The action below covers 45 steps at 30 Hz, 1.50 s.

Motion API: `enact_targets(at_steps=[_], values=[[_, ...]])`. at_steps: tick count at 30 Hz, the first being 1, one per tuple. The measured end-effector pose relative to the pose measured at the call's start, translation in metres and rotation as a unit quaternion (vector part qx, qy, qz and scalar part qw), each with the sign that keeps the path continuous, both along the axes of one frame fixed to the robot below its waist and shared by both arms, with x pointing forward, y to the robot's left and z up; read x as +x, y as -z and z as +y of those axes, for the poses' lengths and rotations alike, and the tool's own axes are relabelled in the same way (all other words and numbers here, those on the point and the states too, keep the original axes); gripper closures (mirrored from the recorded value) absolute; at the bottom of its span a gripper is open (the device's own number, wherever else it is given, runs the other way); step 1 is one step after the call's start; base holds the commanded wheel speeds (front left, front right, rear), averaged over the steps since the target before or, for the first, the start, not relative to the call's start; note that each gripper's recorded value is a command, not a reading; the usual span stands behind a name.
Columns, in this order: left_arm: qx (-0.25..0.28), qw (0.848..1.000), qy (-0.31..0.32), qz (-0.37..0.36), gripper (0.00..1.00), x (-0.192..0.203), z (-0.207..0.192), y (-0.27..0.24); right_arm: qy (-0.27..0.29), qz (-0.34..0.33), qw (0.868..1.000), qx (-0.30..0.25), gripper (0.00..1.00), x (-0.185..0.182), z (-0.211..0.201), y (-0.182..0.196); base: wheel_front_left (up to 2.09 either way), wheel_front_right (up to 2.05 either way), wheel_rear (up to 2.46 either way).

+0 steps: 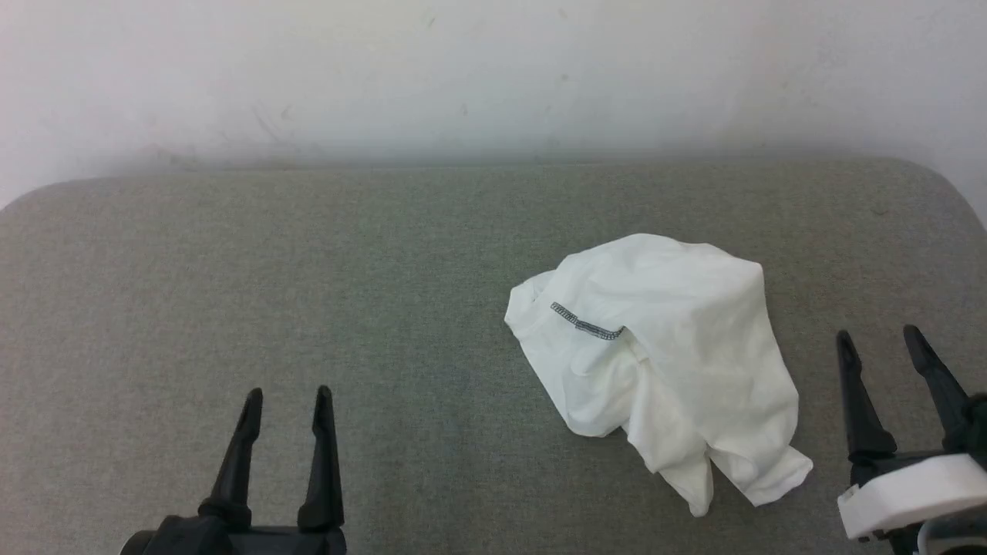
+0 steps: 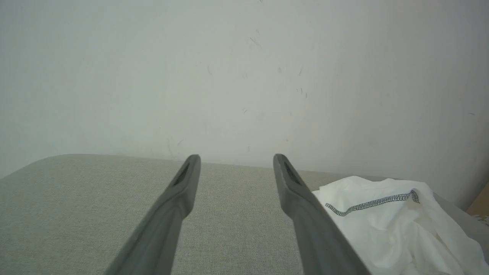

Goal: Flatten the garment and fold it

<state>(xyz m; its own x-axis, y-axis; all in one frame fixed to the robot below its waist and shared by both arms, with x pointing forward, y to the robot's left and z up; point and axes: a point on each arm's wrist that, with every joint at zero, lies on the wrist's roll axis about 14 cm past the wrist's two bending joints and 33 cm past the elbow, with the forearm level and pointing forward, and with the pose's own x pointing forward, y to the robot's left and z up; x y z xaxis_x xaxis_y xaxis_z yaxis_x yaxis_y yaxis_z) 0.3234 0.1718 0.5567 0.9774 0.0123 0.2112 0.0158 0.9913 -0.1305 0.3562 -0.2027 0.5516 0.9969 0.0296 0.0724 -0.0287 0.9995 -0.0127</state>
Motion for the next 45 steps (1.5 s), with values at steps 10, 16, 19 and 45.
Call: enact_targets(at_steps=[10, 16, 19, 45], values=[[-0.007, 1.0, -0.003, 0.024, 0.0, -0.001, 0.003, 0.017, -0.037, 0.16, 0.986, 0.011, 0.0, 0.024, 0.008, 0.068, 0.0, 0.0, 0.0], [-0.001, 0.999, -0.013, 0.036, 0.0, 0.0, 0.01, 0.025, -0.056, 0.258, 0.964, 0.006, 0.0, 0.027, 0.014, 0.118, 0.0, 0.0, 0.0], [0.0, 0.999, -0.019, 0.042, 0.0, 0.001, 0.014, 0.029, -0.061, 0.282, 0.958, 0.0, 0.0, 0.031, 0.016, 0.133, 0.0, 0.0, 0.0], [-0.008, 1.0, -0.017, 0.012, 0.0, -0.01, 0.013, 0.014, -0.108, 0.017, 0.994, -0.023, 1.0, 0.072, 0.036, -0.062, 0.0, 0.0, 0.0]])
